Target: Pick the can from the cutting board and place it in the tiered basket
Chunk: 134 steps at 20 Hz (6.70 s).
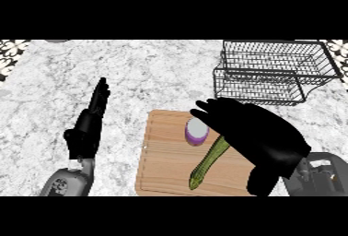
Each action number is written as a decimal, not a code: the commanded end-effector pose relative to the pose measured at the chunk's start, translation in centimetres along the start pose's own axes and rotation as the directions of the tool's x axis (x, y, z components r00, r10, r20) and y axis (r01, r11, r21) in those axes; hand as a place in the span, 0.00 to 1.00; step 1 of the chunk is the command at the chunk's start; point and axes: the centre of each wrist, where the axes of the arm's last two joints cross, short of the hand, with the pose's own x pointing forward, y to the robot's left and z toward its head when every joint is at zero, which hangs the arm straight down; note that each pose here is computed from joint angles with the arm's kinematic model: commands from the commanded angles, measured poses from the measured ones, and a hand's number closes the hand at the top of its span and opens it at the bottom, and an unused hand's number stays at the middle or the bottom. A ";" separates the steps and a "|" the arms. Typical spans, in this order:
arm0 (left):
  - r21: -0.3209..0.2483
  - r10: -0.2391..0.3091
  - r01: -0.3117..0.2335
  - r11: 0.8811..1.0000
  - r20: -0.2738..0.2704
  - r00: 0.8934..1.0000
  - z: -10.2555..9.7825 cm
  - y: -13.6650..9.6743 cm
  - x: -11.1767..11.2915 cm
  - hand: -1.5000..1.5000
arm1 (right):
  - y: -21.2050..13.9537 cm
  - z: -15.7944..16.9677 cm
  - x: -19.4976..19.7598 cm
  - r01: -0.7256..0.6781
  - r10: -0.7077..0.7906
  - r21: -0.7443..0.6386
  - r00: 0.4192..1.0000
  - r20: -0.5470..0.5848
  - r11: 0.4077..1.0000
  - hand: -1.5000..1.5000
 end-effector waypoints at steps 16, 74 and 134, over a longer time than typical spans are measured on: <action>-0.004 0.003 -0.003 1.000 -0.011 1.000 0.0 1.0 -1.7 0.50 | 4.4 -2.4 -4.4 0.052 -0.051 0.010 0.994 -0.093 0.999 0.00; -0.013 -0.019 0.019 1.000 0.003 1.000 0.9 -0.5 -0.7 0.50 | 13.6 -12.4 -2.1 -0.007 0.007 -0.161 1.000 -0.005 0.987 1.00; 0.002 -0.007 0.007 1.000 -0.009 1.000 0.4 -0.4 -0.3 0.50 | -12.0 -2.6 -6.4 -0.239 -0.346 -0.544 0.557 -0.755 0.804 1.00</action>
